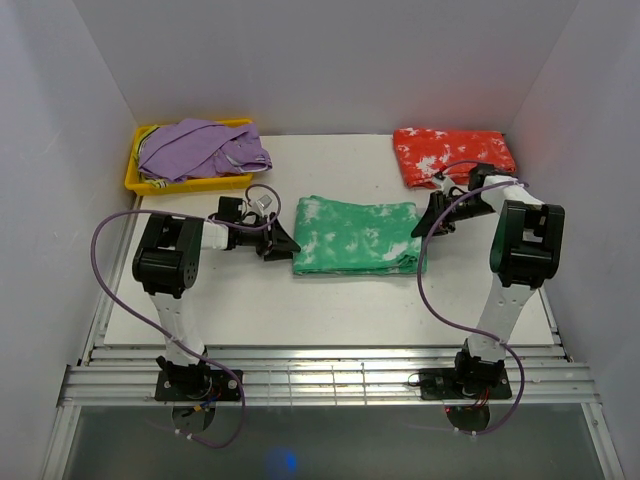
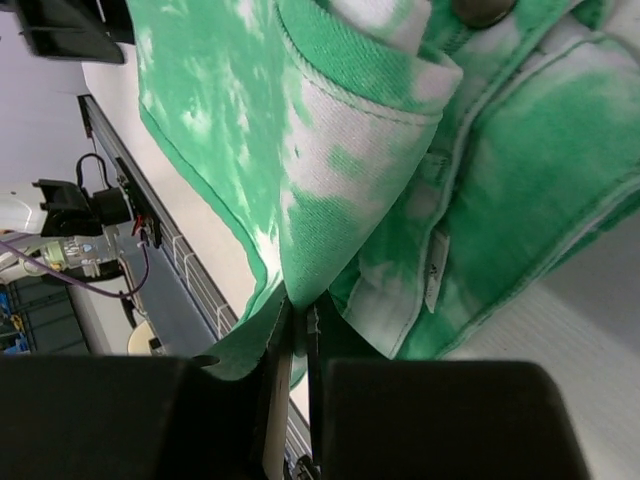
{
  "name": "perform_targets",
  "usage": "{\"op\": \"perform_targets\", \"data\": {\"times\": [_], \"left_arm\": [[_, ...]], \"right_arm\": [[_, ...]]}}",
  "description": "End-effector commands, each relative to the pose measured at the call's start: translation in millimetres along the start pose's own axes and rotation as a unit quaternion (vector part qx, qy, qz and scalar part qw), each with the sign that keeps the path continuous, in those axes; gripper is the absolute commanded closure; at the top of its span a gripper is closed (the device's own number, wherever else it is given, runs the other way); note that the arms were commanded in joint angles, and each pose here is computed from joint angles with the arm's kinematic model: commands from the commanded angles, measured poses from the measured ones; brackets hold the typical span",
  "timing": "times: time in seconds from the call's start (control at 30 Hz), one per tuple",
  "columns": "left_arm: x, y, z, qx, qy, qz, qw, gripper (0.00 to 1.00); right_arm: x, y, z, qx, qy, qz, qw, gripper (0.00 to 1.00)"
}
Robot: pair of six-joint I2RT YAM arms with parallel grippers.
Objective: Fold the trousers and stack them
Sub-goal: Fold the trousers
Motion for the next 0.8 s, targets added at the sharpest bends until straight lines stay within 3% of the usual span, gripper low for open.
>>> {"op": "perform_targets", "data": {"times": [0.0,0.07,0.1,0.13,0.17,0.3,0.5,0.53,0.57,0.67,0.7,0.77], "left_arm": [[-15.3,0.1,16.9,-0.01,-0.024,-0.03,0.999,0.46],[-13.8,0.0,20.1,-0.017,-0.025,-0.019,0.999,0.6],[-13.6,-0.5,20.8,-0.019,-0.028,-0.016,0.999,0.87],[-11.1,-0.4,21.0,-0.021,-0.027,-0.008,0.999,0.97],[-10.2,-1.3,21.5,-0.021,-0.028,-0.005,0.999,1.0],[-9.2,1.4,22.4,-0.032,-0.035,0.01,0.999,1.0],[-10.3,3.5,22.4,-0.032,-0.05,0.022,0.998,1.0],[-12.2,4.4,23.7,-0.029,-0.052,0.02,0.998,0.94],[-14.7,5.5,23.9,-0.027,-0.057,0.017,0.998,0.79],[-26.9,12.1,24.7,-0.016,-0.079,0.014,0.997,0.59],[-36.4,18.1,27.2,-0.02,-0.121,0.015,0.992,0.52],[-52.8,30.7,31.4,-0.021,-0.151,0.027,0.988,0.48]], "right_arm": [[32.8,22.5,5.0,-0.03,0.042,0.031,0.998,0.92],[24.1,26.5,-2.7,-0.035,0.043,0.027,0.998,0.92],[12.2,30.9,-8.2,-0.04,0.032,0.021,0.998,0.92],[-0.1,28.8,-19.4,-0.032,0.015,0.015,0.999,0.92],[-11.8,28.9,-25.1,-0.034,0.008,0.011,0.999,0.92],[-64.8,28.8,-46.5,-0.043,-0.036,-0.011,0.998,0.92],[-88.1,8.5,-61.8,-0.024,-0.059,0.002,0.998,0.92],[-90.7,7.1,-59.7,-0.026,-0.053,-0.003,0.998,0.91],[-90.6,7.7,-56.3,-0.029,-0.049,-0.003,0.998,0.9],[-78.0,15.0,-45.6,-0.034,-0.038,0.005,0.999,0.68],[-72.4,22.8,-35.7,-0.039,-0.023,0.002,0.999,0.56],[-53.8,41.2,-27.7,-0.033,0.007,-0.007,0.999,0.45]]}}
Point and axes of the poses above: each gripper's point midway between its finger pads, its own y axis back along the fingers, its own x axis along the line the jaws close on, z = x × y, the point moved 7 cm from there along y, back along the fingers, and after that the axes turned 4 degrees about y, right-handed, at the moved point
